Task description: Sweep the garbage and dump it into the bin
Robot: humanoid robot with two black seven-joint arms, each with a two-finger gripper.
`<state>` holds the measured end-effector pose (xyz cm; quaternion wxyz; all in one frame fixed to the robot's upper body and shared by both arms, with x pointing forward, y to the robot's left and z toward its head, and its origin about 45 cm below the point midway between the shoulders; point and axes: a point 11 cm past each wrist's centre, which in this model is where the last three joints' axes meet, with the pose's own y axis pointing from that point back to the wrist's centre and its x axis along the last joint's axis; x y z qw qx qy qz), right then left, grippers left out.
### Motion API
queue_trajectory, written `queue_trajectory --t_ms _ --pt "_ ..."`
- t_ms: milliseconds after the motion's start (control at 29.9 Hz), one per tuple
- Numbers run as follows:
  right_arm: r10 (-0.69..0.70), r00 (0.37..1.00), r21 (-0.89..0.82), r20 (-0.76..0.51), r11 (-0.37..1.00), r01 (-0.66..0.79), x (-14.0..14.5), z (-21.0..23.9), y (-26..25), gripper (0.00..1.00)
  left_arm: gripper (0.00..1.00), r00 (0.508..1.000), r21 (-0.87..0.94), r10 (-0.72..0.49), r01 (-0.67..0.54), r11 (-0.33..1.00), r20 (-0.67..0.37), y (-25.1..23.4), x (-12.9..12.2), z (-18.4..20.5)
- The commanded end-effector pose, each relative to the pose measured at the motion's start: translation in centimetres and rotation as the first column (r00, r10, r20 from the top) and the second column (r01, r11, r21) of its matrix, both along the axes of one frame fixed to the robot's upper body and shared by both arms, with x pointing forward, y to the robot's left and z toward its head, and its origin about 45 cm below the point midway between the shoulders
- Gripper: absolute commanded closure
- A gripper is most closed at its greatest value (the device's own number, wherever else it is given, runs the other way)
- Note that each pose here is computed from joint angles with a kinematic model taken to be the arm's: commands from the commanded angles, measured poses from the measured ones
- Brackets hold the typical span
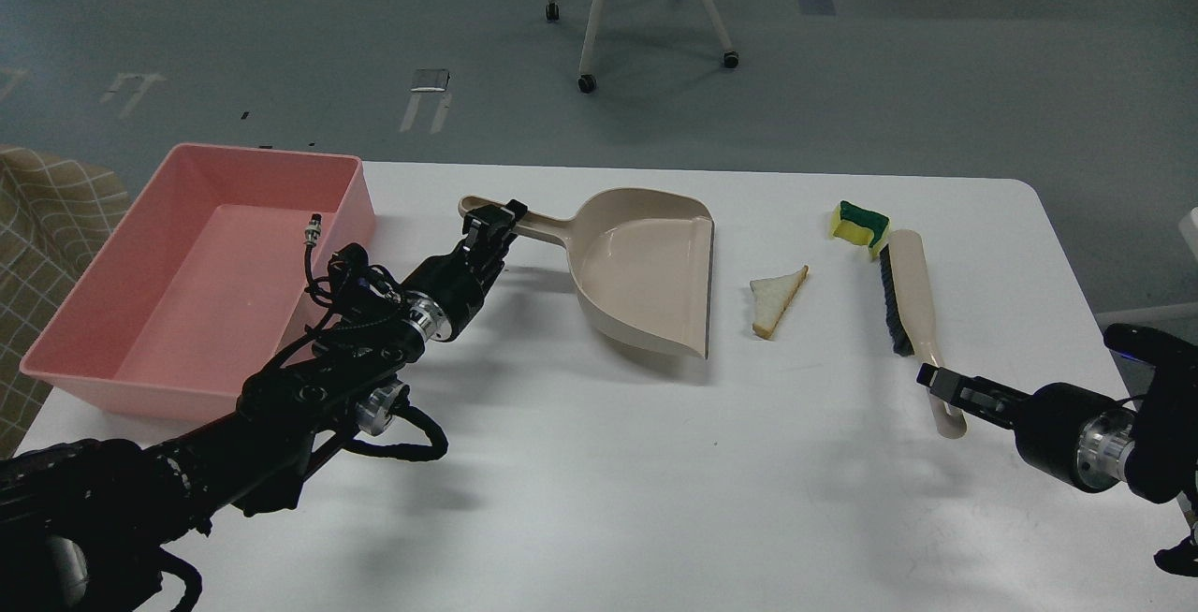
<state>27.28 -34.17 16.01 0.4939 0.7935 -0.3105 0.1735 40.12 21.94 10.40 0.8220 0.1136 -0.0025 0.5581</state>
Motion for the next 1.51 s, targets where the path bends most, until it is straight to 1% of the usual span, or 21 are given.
queue_trajectory --t_ms 0,401,535,569,602,636,669,736,769,903,1037,1137,1271,1338,1472 --pt "0.001 1.000 -0.001 -0.001 1.000 -0.001 0.0 -0.1 0.0 0.67 0.93 1.000 -0.001 0.001 -0.001 1.000 0.001 0.0 0.0 0.0" --pt "-0.004 1.000 -0.007 -0.009 1.000 0.004 -0.1 -0.9 0.3 0.64 0.93 1.000 -0.004 -0.001 0.001 1.000 -0.001 -0.2 0.0 0.0" --pt "-0.006 1.000 -0.001 -0.007 1.000 0.006 0.0 -0.9 0.4 0.65 0.93 1.000 -0.005 0.000 0.000 1.000 0.000 -0.1 0.0 0.0" --pt "-0.006 1.000 -0.002 -0.007 1.000 0.006 0.0 -0.9 0.4 0.68 0.93 1.000 -0.005 0.000 0.000 1.000 0.000 -0.1 0.0 0.0" --pt "-0.008 1.000 -0.005 -0.008 1.000 0.008 0.0 -0.9 0.3 0.75 0.93 1.000 -0.003 0.001 -0.001 1.000 0.000 -0.1 0.0 0.0" --pt "-0.008 1.000 -0.005 -0.008 1.000 0.008 0.0 -0.9 0.3 0.75 0.93 1.000 -0.003 0.001 -0.001 1.000 0.000 -0.1 0.0 0.0" --pt "-0.007 1.000 -0.007 -0.009 1.000 0.006 0.0 -0.9 0.3 0.84 0.93 1.000 -0.003 0.001 -0.001 1.000 0.000 -0.1 0.0 0.0" --pt "-0.010 1.000 -0.015 -0.011 1.000 0.009 0.0 -0.9 0.1 0.91 0.93 1.000 -0.003 0.003 -0.003 1.000 0.001 0.0 0.0 0.1" --pt "-0.010 1.000 -0.016 -0.011 1.000 0.009 0.0 -0.9 0.1 0.94 0.93 1.000 -0.002 0.002 -0.002 1.000 0.002 0.0 0.1 0.1" --pt "-0.007 1.000 -0.006 -0.002 1.000 0.007 0.1 -0.6 0.1 1.00 0.93 1.000 -0.001 0.005 -0.005 1.000 0.001 0.2 0.1 0.1" --pt "-0.012 0.999 -0.023 0.031 1.000 0.012 0.6 0.9 -0.9 1.00 0.93 1.000 0.005 0.012 -0.012 1.000 0.005 0.7 0.2 0.2" --pt "-0.018 0.997 -0.053 0.079 0.998 0.022 1.3 3.0 -2.4 1.00 0.93 1.000 0.007 0.012 -0.012 1.000 0.005 0.8 0.2 0.2" --pt "-0.012 0.996 -0.079 0.092 0.997 0.020 1.6 3.7 -3.6 1.00 0.93 1.000 0.011 0.012 -0.013 1.000 0.004 0.8 0.1 0.1" --pt "-0.029 0.994 -0.113 0.108 0.993 0.041 2.8 4.5 -4.9 1.00 0.93 1.000 0.012 0.009 -0.009 1.000 -0.001 0.7 0.0 -0.1" --pt "-0.096 0.992 -0.121 0.086 0.987 0.106 4.1 3.4 -6.9 1.00 0.93 1.000 0.014 0.000 0.000 1.000 -0.007 0.4 -0.4 -0.5"
